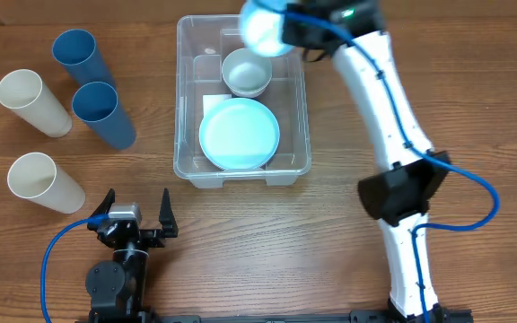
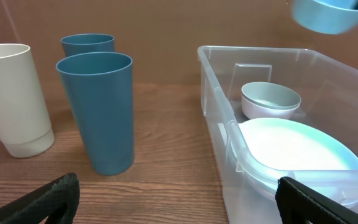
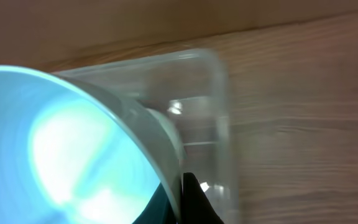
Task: Pack container
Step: 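Place the light-blue bowl onto the stacked bowls in the container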
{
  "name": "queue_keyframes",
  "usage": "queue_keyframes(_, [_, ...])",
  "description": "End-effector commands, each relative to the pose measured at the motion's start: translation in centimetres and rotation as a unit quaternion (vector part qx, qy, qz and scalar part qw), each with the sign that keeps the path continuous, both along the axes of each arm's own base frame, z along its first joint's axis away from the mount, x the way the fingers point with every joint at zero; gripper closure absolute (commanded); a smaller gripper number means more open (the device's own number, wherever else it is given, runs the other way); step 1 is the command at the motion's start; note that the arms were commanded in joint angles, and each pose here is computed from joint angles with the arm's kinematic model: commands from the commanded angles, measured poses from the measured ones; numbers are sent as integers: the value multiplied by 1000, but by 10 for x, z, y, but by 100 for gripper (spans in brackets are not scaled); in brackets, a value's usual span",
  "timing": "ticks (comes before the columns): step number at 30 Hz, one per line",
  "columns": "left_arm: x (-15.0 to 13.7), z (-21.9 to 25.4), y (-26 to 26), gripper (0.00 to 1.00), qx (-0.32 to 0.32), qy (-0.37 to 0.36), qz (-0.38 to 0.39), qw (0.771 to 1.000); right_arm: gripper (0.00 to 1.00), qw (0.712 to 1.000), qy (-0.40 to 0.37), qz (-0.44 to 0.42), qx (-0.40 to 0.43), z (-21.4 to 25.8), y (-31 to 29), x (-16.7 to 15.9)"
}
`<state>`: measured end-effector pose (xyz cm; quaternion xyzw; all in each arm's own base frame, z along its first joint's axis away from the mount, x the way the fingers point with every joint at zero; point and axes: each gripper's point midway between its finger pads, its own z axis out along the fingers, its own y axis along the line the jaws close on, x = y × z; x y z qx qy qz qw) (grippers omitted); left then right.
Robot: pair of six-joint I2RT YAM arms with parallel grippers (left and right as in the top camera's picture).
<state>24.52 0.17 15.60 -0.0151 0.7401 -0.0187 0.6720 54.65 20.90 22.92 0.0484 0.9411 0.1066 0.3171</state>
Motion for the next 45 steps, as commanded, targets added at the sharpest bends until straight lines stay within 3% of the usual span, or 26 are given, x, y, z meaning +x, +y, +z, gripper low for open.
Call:
queue_keyframes(1, [0,0,2,0,11,-3,3,1000,96,999,-37,17,-6,6,33,3])
queue_keyframes(7, [0,0,2,0,11,-3,3,1000,96,999,5,27,-26,-79,54,18])
queue_keyframes(15, [0,0,2,0,11,-3,3,1000,96,998,33,10,-60,-130,44,26])
queue_keyframes(16, [0,0,2,0,11,-3,3,1000,83,998,32,10,-61,-130,44,26])
queue_keyframes(17, [0,0,2,0,11,-3,3,1000,77,998,33,10,-61,-130,44,26])
queue_keyframes(20, [0,0,2,0,11,-3,3,1000,72,997,38,11,-65,-131,43,23])
queue_keyframes(23, [0,0,2,0,11,-3,3,1000,76,996,35,35,-72,-131,52,20])
queue_keyframes(27, [0,0,2,0,11,-3,3,1000,96,992,16,67,-106,-128,65,16])
queue_keyframes(31, [0,0,2,0,11,-3,3,1000,96,992,11,69,-107,-127,69,16])
queue_keyframes(39, [0,0,2,0,11,-3,3,1000,96,973,-8,195,-121,-125,115,-1])
queue_keyframes(45, [0,0,2,0,11,-3,3,1000,96,969,28,238,-60,-131,135,-21])
